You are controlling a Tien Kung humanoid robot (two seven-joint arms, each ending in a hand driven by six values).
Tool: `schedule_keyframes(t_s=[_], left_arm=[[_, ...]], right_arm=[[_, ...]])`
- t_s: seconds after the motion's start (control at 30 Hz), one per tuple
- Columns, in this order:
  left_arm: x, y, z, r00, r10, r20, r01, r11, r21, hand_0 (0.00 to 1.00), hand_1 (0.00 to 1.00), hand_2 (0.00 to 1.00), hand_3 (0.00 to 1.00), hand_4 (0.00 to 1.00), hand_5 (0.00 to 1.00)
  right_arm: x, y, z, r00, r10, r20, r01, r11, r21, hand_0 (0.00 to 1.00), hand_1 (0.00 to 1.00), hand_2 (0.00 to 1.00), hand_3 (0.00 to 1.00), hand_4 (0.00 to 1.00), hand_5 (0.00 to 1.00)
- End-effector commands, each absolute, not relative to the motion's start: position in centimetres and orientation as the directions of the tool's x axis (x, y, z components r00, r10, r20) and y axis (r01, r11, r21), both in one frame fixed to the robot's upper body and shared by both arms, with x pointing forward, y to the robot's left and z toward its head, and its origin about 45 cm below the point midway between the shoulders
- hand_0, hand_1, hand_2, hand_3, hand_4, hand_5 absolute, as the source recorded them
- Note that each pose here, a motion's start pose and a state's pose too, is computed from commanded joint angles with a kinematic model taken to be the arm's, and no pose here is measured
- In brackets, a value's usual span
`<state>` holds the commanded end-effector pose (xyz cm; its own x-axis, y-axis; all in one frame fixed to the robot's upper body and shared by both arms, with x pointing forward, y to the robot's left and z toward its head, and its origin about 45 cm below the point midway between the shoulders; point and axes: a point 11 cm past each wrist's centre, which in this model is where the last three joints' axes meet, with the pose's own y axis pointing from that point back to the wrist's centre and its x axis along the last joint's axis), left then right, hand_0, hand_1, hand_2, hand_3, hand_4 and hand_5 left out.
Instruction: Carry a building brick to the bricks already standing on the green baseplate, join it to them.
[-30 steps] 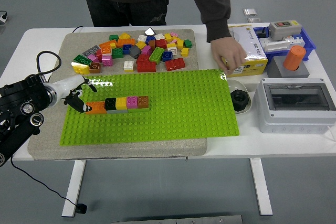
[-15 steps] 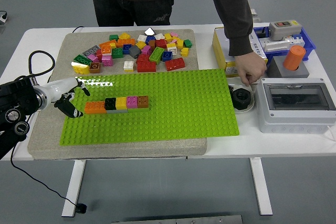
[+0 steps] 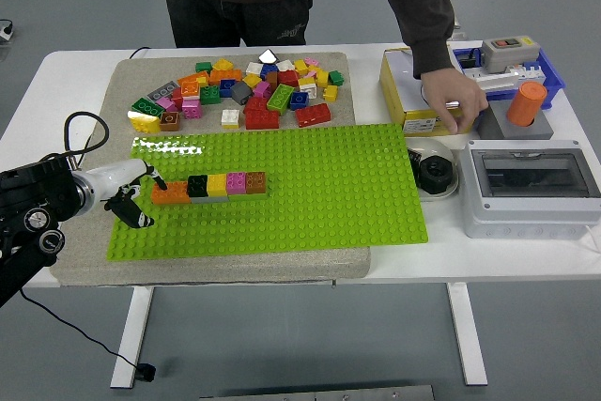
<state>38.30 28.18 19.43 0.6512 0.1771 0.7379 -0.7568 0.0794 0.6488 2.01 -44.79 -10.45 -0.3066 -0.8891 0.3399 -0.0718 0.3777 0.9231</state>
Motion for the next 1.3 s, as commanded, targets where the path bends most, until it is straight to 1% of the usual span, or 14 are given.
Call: schedule_keyframes(t_s=[0.03, 0.2, 0.23, 0.8, 1.0, 1.03, 1.17, 1.3], left_arm=[[38.3, 28.1, 19.4, 0.651, 0.178, 0.738, -0.757, 0.08, 0.649, 0.108, 0.002, 0.029, 0.767, 0.709, 0.002], [38.4, 27.8, 19.0, 0.652, 0.184, 0.736, -0.756, 0.082, 0.649, 0.108, 0.002, 0.029, 0.767, 0.709, 0.002], [38.4, 27.8, 18.9, 0.653, 0.184, 0.735, -0.755, 0.082, 0.65, 0.108, 0.002, 0.03, 0.766, 0.683, 0.002], [37.9, 27.6, 17.5, 0.671, 0.176, 0.721, -0.739, 0.076, 0.669, 0.108, 0.002, 0.03, 0.763, 0.683, 0.002], [37.8, 27.7, 17.2, 0.674, 0.176, 0.718, -0.736, 0.072, 0.673, 0.108, 0.002, 0.031, 0.763, 0.672, 0.002], [37.8, 27.7, 17.1, 0.674, 0.176, 0.718, -0.736, 0.071, 0.674, 0.108, 0.002, 0.031, 0.762, 0.656, 0.002], [37.8, 27.7, 17.2, 0.671, 0.174, 0.721, -0.738, 0.071, 0.671, 0.108, 0.002, 0.031, 0.762, 0.656, 0.002], [38.3, 27.9, 18.3, 0.65, 0.178, 0.739, -0.758, 0.073, 0.648, 0.108, 0.002, 0.031, 0.759, 0.644, 0.002]], right_arm=[[2.0, -44.8, -10.4, -0.306, -0.889, 0.34, -0.072, 0.378, 0.923, 0.638, 0.439, 0.598, 0.716, 0.719, 0.941], [2.0, -44.7, -10.5, -0.304, -0.89, 0.339, -0.071, 0.376, 0.924, 0.638, 0.439, 0.598, 0.716, 0.719, 0.941], [2.0, -44.7, -10.5, -0.304, -0.89, 0.339, -0.07, 0.376, 0.924, 0.639, 0.442, 0.598, 0.717, 0.72, 0.941], [1.8, -44.6, -10.5, -0.301, -0.892, 0.338, -0.067, 0.373, 0.925, 0.639, 0.441, 0.598, 0.718, 0.721, 0.943], [1.8, -44.6, -10.5, -0.3, -0.892, 0.337, -0.066, 0.372, 0.926, 0.639, 0.441, 0.598, 0.718, 0.721, 0.944], [1.8, -44.6, -10.5, -0.299, -0.892, 0.337, -0.066, 0.372, 0.926, 0.639, 0.441, 0.598, 0.718, 0.721, 0.943], [1.8, -44.6, -10.5, -0.3, -0.892, 0.337, -0.065, 0.372, 0.926, 0.639, 0.441, 0.598, 0.718, 0.721, 0.943], [1.9, -44.6, -10.5, -0.302, -0.892, 0.337, -0.067, 0.372, 0.926, 0.638, 0.441, 0.598, 0.718, 0.721, 0.943]])
